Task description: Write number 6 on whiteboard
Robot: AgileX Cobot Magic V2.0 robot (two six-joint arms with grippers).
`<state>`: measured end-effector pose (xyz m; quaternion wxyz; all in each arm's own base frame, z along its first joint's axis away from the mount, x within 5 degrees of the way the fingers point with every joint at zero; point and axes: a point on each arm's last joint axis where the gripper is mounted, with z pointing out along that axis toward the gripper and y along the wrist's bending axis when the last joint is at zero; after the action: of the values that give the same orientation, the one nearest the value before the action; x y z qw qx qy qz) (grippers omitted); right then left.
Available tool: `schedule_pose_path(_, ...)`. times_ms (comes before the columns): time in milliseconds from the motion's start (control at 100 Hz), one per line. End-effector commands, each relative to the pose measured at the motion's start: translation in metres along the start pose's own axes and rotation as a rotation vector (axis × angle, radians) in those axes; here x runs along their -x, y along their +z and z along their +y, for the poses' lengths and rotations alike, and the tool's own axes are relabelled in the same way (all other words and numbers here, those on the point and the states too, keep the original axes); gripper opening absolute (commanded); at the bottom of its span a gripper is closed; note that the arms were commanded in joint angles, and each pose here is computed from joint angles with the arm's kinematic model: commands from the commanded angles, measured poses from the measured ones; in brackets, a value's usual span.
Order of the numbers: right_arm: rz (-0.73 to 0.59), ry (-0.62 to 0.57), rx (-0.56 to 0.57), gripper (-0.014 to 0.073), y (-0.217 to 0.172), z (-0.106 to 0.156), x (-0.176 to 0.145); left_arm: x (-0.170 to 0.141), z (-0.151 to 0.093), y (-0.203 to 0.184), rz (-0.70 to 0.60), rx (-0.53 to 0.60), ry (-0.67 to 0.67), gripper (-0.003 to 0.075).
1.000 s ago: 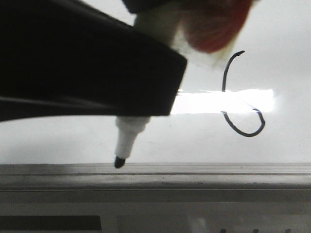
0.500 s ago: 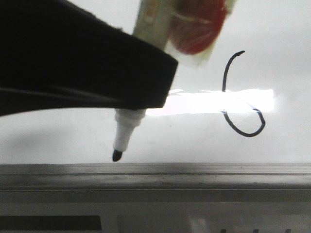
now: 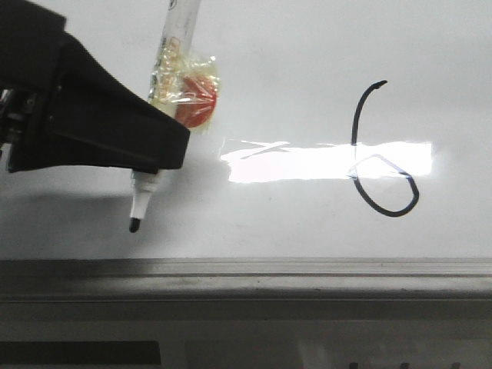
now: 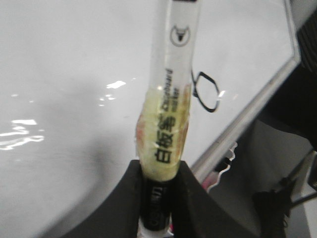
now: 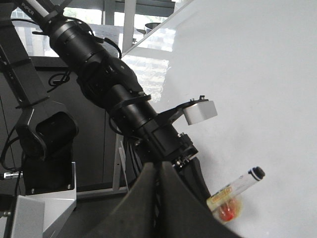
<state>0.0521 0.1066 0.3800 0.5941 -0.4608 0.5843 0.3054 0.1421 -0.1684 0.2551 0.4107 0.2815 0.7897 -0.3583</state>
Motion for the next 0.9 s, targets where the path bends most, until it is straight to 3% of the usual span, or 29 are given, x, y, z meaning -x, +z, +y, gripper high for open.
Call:
schedule_pose_path(0,-0.084,-0.003,-0.031,-0.0060,-0.007,-0.004,0.015,0.022,-0.004,-0.003,-0.082,0.036,-0.069,-0.0021)
schedule_pose_path(270,-0.067,-0.004,-0.019,-0.0060,-0.008,-0.002,0.014,0.044,-0.017,-0.001,-0.127,0.284,-0.048,-0.0021)
schedule_pose_path(500,-0.067,-0.004,-0.019,-0.0060,-0.008,-0.002,0.014,0.027,-0.016,0.027,-0.046,0.294,-0.208,-0.0020)
schedule_pose_path(890,-0.067,-0.004,-0.019,-0.0060,-0.008,-0.002,0.014,0.015,0.001,0.041,-0.003,0.465,-0.225,-0.0020)
